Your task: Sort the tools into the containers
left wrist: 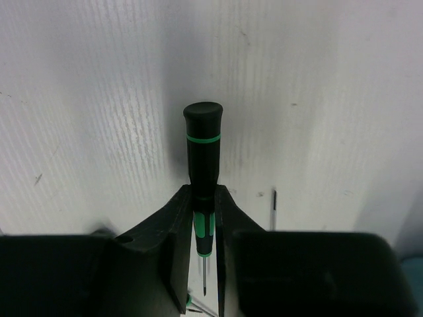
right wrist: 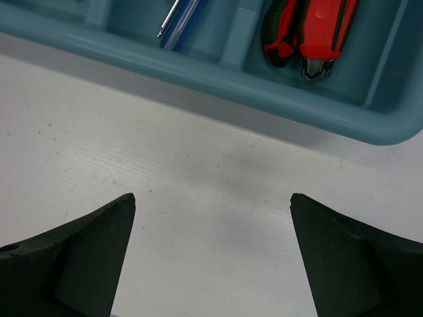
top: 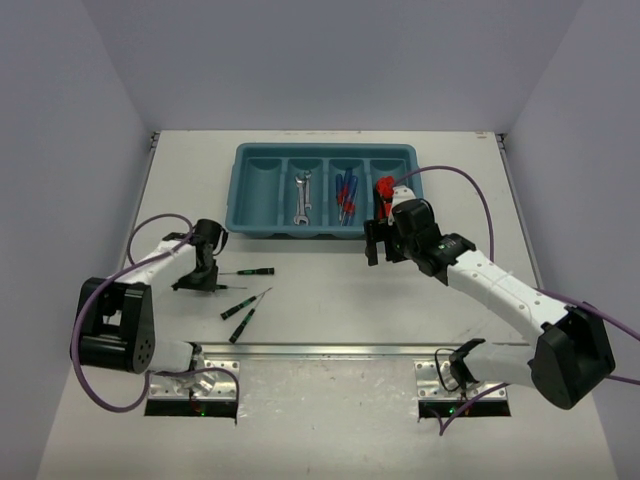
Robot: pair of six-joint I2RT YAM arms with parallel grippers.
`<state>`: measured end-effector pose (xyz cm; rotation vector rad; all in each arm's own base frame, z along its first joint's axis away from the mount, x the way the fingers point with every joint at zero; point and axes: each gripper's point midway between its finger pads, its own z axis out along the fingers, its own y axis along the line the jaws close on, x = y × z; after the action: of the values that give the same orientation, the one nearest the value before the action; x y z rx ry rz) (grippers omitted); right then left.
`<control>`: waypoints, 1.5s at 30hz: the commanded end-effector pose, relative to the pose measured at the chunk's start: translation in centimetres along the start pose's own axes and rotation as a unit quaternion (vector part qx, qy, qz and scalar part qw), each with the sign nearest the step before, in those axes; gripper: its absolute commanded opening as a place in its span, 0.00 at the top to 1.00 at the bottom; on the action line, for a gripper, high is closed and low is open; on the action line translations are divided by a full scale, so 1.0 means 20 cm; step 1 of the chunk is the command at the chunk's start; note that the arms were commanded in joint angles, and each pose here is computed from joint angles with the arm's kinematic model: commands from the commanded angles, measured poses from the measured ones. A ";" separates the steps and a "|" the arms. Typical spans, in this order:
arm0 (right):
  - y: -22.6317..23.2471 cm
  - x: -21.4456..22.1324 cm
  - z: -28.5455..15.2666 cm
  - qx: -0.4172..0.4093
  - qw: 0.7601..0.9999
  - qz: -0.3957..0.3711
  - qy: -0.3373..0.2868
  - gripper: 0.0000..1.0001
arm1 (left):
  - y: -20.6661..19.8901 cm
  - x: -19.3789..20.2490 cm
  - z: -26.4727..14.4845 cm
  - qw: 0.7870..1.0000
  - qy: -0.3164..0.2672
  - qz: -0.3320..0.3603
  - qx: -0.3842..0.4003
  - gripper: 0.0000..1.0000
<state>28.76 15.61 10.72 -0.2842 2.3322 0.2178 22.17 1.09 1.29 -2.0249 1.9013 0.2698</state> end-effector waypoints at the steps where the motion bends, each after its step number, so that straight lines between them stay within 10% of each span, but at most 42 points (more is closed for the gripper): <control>1: 0.01 -0.06 0.01 -0.008 1.000 -0.001 -0.019 0.01 | -0.11 -0.11 -0.12 0.996 -0.022 -0.052 0.071 1.00; 9: 0.01 -0.07 0.00 -0.003 1.000 0.001 -0.026 0.01 | -0.28 -0.23 -0.40 0.975 -0.043 0.009 0.219 1.00; 18: -0.02 -0.11 -0.05 0.007 0.999 0.012 -0.049 0.01 | -0.84 -0.27 -1.18 0.798 -0.115 0.197 0.558 1.00; 28: -0.03 -0.10 -0.03 0.011 0.999 0.004 -0.048 0.01 | -1.52 0.05 -1.07 0.710 -0.187 0.425 0.530 1.00; 37: -0.03 -0.09 -0.02 0.008 0.999 0.002 -0.045 0.01 | -1.61 0.27 -0.82 0.672 -0.208 0.556 0.443 0.99; 45: -0.03 -0.09 -0.02 0.008 0.999 0.002 -0.042 0.01 | -1.57 0.23 -0.88 0.691 -0.212 0.546 0.425 0.23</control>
<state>29.05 15.28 11.54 -0.2671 2.2904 0.2192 51.67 -8.98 14.48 -0.0525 2.1620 0.0380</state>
